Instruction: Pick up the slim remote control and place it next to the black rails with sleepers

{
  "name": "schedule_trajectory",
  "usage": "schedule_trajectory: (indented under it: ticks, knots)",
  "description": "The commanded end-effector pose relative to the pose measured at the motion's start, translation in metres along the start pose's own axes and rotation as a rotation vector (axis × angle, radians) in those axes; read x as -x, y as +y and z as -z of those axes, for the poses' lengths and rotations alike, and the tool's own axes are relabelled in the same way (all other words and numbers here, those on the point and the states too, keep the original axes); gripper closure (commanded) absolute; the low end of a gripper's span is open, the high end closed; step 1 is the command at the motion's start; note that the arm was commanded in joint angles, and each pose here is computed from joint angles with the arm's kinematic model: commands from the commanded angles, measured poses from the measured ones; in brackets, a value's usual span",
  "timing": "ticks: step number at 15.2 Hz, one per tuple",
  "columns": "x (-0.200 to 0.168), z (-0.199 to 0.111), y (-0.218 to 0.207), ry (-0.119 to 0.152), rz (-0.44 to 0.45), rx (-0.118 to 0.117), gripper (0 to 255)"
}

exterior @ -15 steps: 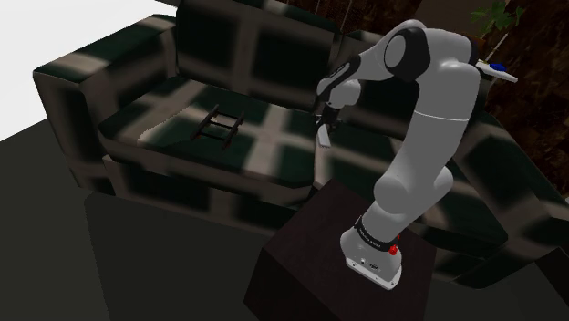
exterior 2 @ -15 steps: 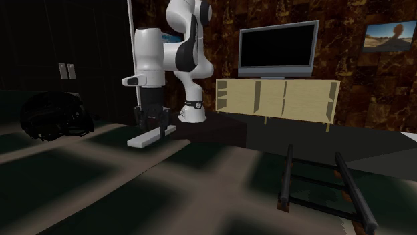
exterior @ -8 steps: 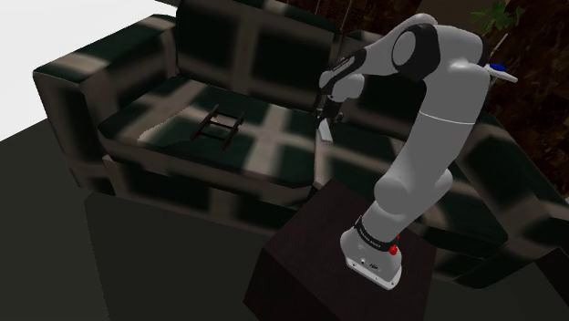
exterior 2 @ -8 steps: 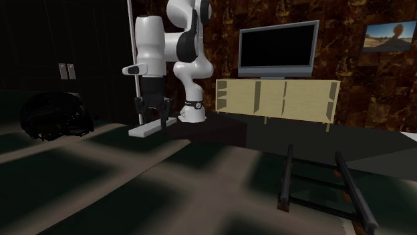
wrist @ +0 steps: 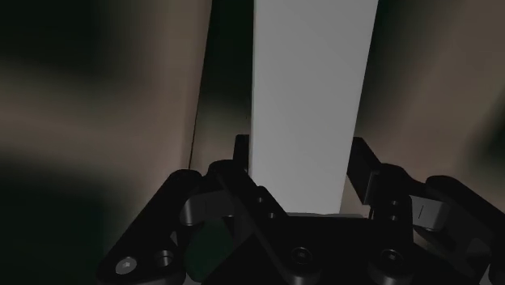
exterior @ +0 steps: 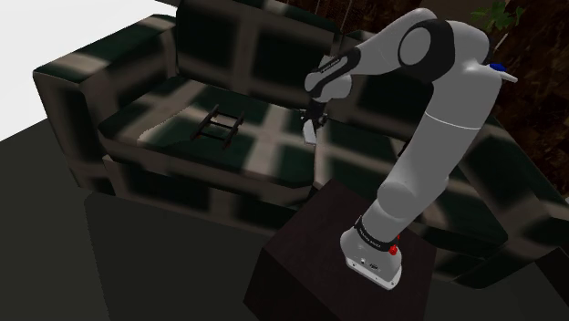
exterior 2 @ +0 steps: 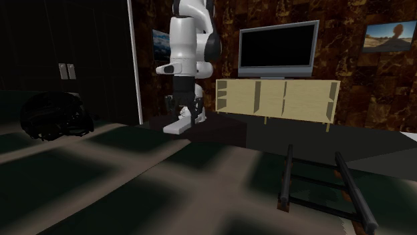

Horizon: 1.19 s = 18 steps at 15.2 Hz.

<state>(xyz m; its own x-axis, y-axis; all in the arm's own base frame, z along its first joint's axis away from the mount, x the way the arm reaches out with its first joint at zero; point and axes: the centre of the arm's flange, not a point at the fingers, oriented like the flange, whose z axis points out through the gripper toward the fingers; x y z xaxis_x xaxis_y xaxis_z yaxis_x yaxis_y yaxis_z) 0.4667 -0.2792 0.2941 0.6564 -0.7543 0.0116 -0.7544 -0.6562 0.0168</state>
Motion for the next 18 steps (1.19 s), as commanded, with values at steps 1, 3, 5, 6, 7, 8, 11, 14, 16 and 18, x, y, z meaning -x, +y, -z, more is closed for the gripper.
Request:
schedule_trajectory:
  ticks: [1, 3, 5, 6, 7, 8, 11, 14, 16, 18]
  knots:
    - [0.013, 0.001, -0.021, 0.001, -0.002, 0.0, 255]
    - [0.025, 0.002, -0.044, 0.001, -0.002, 0.0, 255]
    - [0.038, 0.002, -0.068, 0.001, -0.002, 0.0, 255]
    - [0.044, 0.002, -0.079, 0.001, -0.002, 0.0, 255]
    - [0.05, 0.003, -0.091, 0.001, -0.002, 0.0, 255]
    - [0.056, 0.003, -0.103, 0.001, -0.002, 0.0, 255]
    - [0.075, 0.004, -0.138, 0.001, -0.002, 0.0, 255]
    - [0.093, 0.005, -0.173, 0.001, -0.002, 0.0, 255]
    - [0.106, 0.005, -0.196, 0.001, -0.002, 0.0, 255]
    - [0.118, 0.006, -0.219, 0.001, -0.002, 0.0, 255]
